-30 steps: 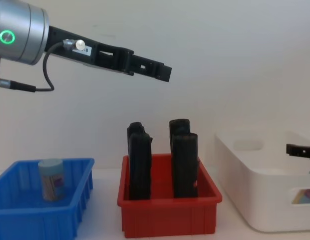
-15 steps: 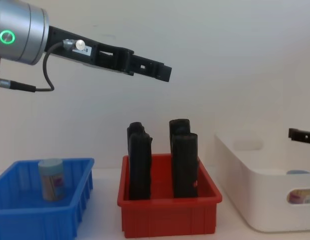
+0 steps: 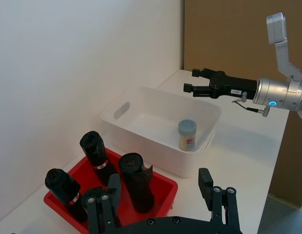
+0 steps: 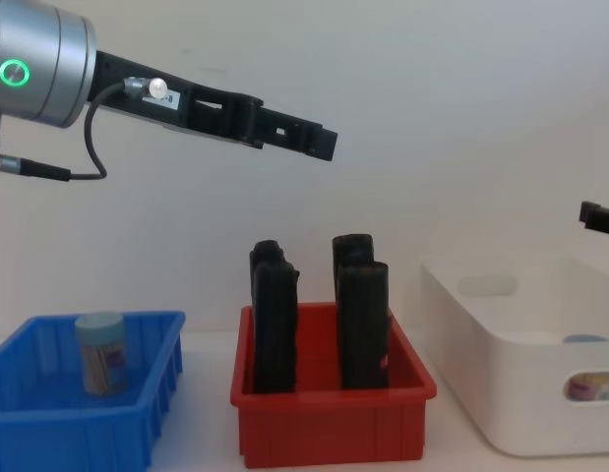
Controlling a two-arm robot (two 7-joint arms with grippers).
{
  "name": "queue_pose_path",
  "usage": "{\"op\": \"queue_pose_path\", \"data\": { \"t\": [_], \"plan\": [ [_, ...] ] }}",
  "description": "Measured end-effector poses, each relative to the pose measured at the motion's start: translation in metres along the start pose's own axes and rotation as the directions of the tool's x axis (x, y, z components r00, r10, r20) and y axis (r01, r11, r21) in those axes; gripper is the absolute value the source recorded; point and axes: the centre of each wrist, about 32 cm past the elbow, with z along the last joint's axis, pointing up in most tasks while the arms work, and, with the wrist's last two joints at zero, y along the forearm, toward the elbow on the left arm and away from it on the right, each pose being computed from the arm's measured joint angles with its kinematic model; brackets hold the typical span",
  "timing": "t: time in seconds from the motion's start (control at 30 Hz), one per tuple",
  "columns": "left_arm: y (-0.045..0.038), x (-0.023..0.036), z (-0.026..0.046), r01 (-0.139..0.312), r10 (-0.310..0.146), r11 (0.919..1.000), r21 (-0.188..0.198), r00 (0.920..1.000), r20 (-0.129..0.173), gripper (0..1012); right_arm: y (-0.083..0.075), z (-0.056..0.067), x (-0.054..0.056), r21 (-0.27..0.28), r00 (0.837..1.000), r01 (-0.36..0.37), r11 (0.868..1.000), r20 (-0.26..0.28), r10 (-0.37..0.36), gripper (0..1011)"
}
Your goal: Pick the cotton swabs from the blue box and place them into the white box.
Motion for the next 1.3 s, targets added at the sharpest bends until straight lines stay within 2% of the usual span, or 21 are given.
{"op": "queue_pose_path", "data": {
  "t": [0.3,0.4,0.5,0.6,0.7,0.73,0.97,1.13,1.27,1.3],
  "plan": [
    [-0.0003,-0.0005,-0.0010,-0.001,0.001,1.0000,-0.002,1.0000,0.001,1004,-0.003,0.002,-0.002,0.020,1.000,0.001,1.000,0.002,-0.001,1002],
    [-0.0017,-0.0017,-0.0037,-0.012,0.012,0.9999,-0.007,0.9999,0.006,1004,-0.006,0.001,-0.004,0.018,1.000,-0.002,1.000,0.004,0.001,1002],
    [-0.0042,-0.0041,-0.0094,-0.031,0.032,0.9994,-0.013,0.9994,0.014,1004,-0.008,0.001,-0.006,0.016,1.000,-0.005,1.000,0.007,0.005,1002],
    [-0.0085,-0.0083,-0.0192,-0.065,0.066,0.9976,-0.025,0.9975,0.027,1004,-0.016,0.000,-0.013,0.010,1.000,-0.013,1.000,0.016,0.013,1002],
    [-0.0112,-0.0112,-0.0256,-0.086,0.087,0.9957,-0.034,0.9955,0.035,1004,-0.022,-0.001,-0.019,0.006,1.000,-0.020,1.000,0.023,0.020,1002],
    [-0.0131,-0.0133,-0.0301,-0.101,0.103,0.9940,-0.041,0.9938,0.041,1004,-0.024,-0.001,-0.021,0.004,0.999,-0.021,1.000,0.024,0.021,1002],
    [-0.0197,-0.0221,-0.0478,-0.159,0.163,0.9848,-0.070,0.9848,0.059,1004,-0.040,-0.003,-0.035,-0.007,0.999,-0.039,0.999,0.037,0.039,1002],
    [-0.0249,-0.0305,-0.0629,-0.205,0.213,0.9737,-0.099,0.9745,0.071,1004,-0.051,-0.003,-0.046,-0.011,0.998,-0.050,0.999,0.044,0.050,1002],
    [-0.0289,-0.0382,-0.0761,-0.245,0.256,0.9614,-0.125,0.9636,0.078,1004,-0.062,-0.002,-0.056,-0.018,0.997,-0.061,0.998,0.049,0.061,1002],
    [-0.0289,-0.0382,-0.0761,-0.245,0.256,0.9614,-0.125,0.9636,0.078,1004,-0.064,-0.002,-0.057,-0.019,0.997,-0.063,0.998,0.050,0.063,1002]
  ]
}}
